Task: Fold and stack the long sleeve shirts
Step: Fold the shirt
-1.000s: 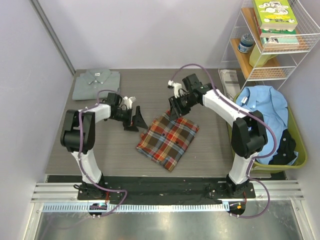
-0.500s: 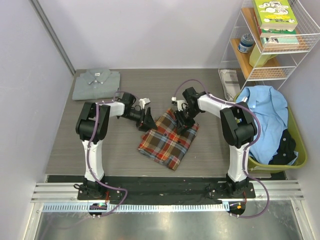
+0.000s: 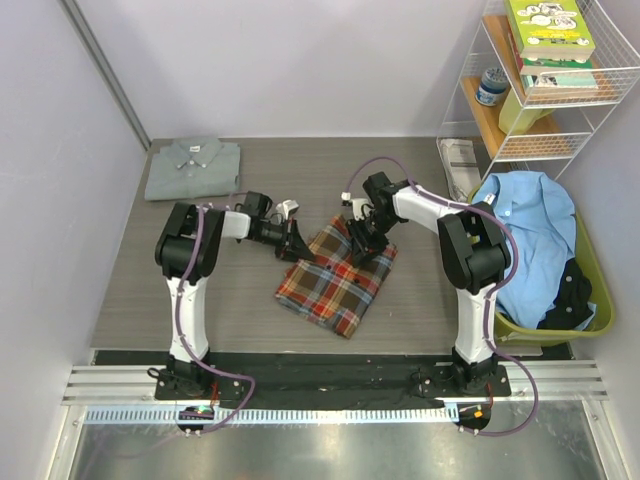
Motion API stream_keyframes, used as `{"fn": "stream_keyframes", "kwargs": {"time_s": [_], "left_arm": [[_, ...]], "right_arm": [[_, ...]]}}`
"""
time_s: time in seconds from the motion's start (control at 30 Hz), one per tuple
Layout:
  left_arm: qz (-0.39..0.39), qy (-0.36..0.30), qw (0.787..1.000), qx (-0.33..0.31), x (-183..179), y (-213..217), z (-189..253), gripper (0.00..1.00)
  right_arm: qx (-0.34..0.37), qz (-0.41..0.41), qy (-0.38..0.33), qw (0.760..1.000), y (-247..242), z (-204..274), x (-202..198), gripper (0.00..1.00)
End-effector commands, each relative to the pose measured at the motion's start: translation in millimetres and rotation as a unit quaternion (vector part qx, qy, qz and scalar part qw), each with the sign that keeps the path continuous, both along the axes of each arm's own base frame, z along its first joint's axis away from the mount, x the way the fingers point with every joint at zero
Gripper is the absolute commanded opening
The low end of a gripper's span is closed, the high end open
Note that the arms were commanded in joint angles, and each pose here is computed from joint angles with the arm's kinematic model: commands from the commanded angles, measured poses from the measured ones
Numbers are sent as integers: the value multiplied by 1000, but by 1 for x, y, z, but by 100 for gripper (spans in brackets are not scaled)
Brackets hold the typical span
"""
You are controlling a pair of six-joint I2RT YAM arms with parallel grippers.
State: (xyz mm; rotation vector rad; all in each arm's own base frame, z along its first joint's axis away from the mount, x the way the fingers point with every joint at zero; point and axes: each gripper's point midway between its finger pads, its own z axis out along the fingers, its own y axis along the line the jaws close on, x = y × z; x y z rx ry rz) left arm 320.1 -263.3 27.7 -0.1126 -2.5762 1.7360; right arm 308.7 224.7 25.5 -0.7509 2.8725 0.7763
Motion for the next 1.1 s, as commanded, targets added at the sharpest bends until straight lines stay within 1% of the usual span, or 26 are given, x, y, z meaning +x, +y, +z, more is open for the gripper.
{"fn": "stream_keyframes", "kwargs": {"time_s": [0.0,0.03,0.07,0.1,0.13,0.17,0.2,0.23,0.27,0.3,0.4,0.47,0.5,0.57,0.6,0.63,0.67,0.7,0.77,0.8,0.83,0.9,0.97,1.0,1.03,1.07], "left_arm": [[33,-66,996,59,26,18,18,0],[11,-132,988,74,42,24,33,0],[-17,-93,989,110,21,35,35,0],[-26,-124,978,167,28,49,38,0],[-47,-194,961,191,47,56,57,0],[-66,-184,954,226,38,69,64,0],[-61,-235,937,250,58,75,91,0],[-75,-270,911,302,68,92,98,0],[-86,-269,902,325,65,101,109,0],[-79,-316,880,345,85,105,139,0],[-104,-378,824,409,95,112,180,0],[-144,-420,772,454,92,101,191,0],[-178,-443,750,458,81,78,191,0],[-205,-468,695,505,76,72,191,0],[-223,-472,681,514,72,62,174,0],[-250,-487,661,513,57,39,165,0],[-263,-488,634,539,54,37,154,0],[-300,-479,622,542,35,25,123,0],[-307,-465,623,549,26,9,82,0],[-317,-441,638,546,7,0,54,0],[-316,-432,649,541,1,-8,38,0],[-334,-415,666,522,-23,-30,7,0],[-310,-420,697,491,-31,-57,14,18],[-313,-420,724,448,-46,-77,23,36],[-306,-427,739,422,-52,-89,37,50],[-302,-437,749,395,-57,-100,58,54]], "right_arm": [[2,-11,-61,998,-3,13,25,38],[21,-16,-59,998,0,21,25,40],[32,-32,-55,997,0,29,25,43],[48,-49,-63,996,-5,44,31,44],[65,-56,-62,994,-6,53,31,45],[75,-67,-64,993,-10,60,34,45],[83,-90,-63,990,-19,67,38,46],[94,-99,-74,988,-24,80,40,46],[105,-106,-72,986,-27,85,39,47],[111,-126,-70,983,-38,90,42,49],[136,-145,-62,978,-49,101,35,50],[155,-165,-46,973,-57,103,27,50],[159,-171,-42,971,-59,102,24,50],[167,-182,-29,969,-63,97,16,50],[169,-183,-24,968,-63,95,13,50],[169,-184,-19,968,-64,92,11,50],[167,-186,-9,968,-65,87,7,50],[169,-188,-4,968,-66,85,6,50],[169,-192,7,967,-68,79,2,50],[167,-195,12,966,-69,76,1,50],[165,-197,13,966,-71,73,1,50],[159,-200,22,967,-73,67,-3,50],[145,-203,24,968,-78,60,-7,50],[141,-203,28,969,-78,59,-10,50],[132,-205,27,969,-81,57,-11,50],[128,-205,28,970,-83,56,-13,50]]}}
